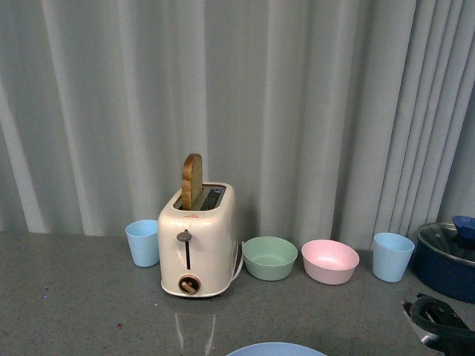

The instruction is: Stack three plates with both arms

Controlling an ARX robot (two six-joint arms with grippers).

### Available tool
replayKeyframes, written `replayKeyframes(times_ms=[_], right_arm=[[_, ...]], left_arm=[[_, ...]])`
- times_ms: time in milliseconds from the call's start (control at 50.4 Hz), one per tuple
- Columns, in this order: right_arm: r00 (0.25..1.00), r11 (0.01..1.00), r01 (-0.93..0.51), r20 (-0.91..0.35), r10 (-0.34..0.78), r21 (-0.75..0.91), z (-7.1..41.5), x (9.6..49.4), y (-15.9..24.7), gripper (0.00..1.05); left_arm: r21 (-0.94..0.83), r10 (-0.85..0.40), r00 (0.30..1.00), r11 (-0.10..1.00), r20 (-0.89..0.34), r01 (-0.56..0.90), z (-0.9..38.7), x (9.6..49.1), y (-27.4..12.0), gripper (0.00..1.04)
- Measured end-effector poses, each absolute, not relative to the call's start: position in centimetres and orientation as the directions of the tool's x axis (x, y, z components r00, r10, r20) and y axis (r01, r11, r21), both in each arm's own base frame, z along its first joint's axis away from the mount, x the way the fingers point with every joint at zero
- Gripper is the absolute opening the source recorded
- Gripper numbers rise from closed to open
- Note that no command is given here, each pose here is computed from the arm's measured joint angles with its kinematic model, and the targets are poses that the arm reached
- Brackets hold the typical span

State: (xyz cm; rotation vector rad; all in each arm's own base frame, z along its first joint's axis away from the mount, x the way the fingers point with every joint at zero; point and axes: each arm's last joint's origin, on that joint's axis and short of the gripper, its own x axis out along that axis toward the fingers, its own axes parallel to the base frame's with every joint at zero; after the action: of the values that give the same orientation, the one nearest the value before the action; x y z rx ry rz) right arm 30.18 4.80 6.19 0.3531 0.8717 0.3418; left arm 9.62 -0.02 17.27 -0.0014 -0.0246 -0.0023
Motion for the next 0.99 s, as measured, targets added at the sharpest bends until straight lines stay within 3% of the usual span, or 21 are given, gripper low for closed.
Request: replayKeyframes(times_ms=[198, 317, 575, 714, 794, 992], right_arm=[[0.610, 0.894, -0.148, -0.672, 0.419, 0.423, 7.3, 29.2, 4.0, 0.73], [0.667, 0.900, -0.158, -0.628, 0.401, 0.407, 9.9, 27.9, 2.6, 0.99], [0.894, 0.977, -0.109, -0.412, 0.176, 0.181, 18.3, 22.6, -0.2, 0.97], [0.957, 0.995, -0.093, -0.271, 0.101, 0.043, 21.8, 19.1, 0.1, 0.97], [0.996, 1.000, -0.029, -0.086, 0.029, 0.007, 22.8, 17.2, 0.1, 0.86], [1.000, 1.000, 0.000, -0.015, 0.000, 0.003, 22.0, 13.8, 0.0, 0.54]], left_arm=[[-0.001, -0.002, 1.000, 1.000, 0.025, 0.002, 17.3, 9.6, 0.0, 0.98], [-0.001, -0.002, 1.000, 1.000, 0.025, 0.002, 17.3, 9.6, 0.0, 0.98], [-0.001, -0.002, 1.000, 1.000, 0.025, 0.002, 17.3, 9.6, 0.0, 0.98], [-0.001, -0.002, 1.000, 1.000, 0.025, 0.002, 17.3, 9.6, 0.0, 0.98], [-0.001, -0.002, 1.000, 1.000, 0.025, 0.002, 17.3, 9.6, 0.0, 0.98], [-0.001, -0.003, 1.000, 1.000, 0.025, 0.003, 17.3, 9.6, 0.0, 0.98]])
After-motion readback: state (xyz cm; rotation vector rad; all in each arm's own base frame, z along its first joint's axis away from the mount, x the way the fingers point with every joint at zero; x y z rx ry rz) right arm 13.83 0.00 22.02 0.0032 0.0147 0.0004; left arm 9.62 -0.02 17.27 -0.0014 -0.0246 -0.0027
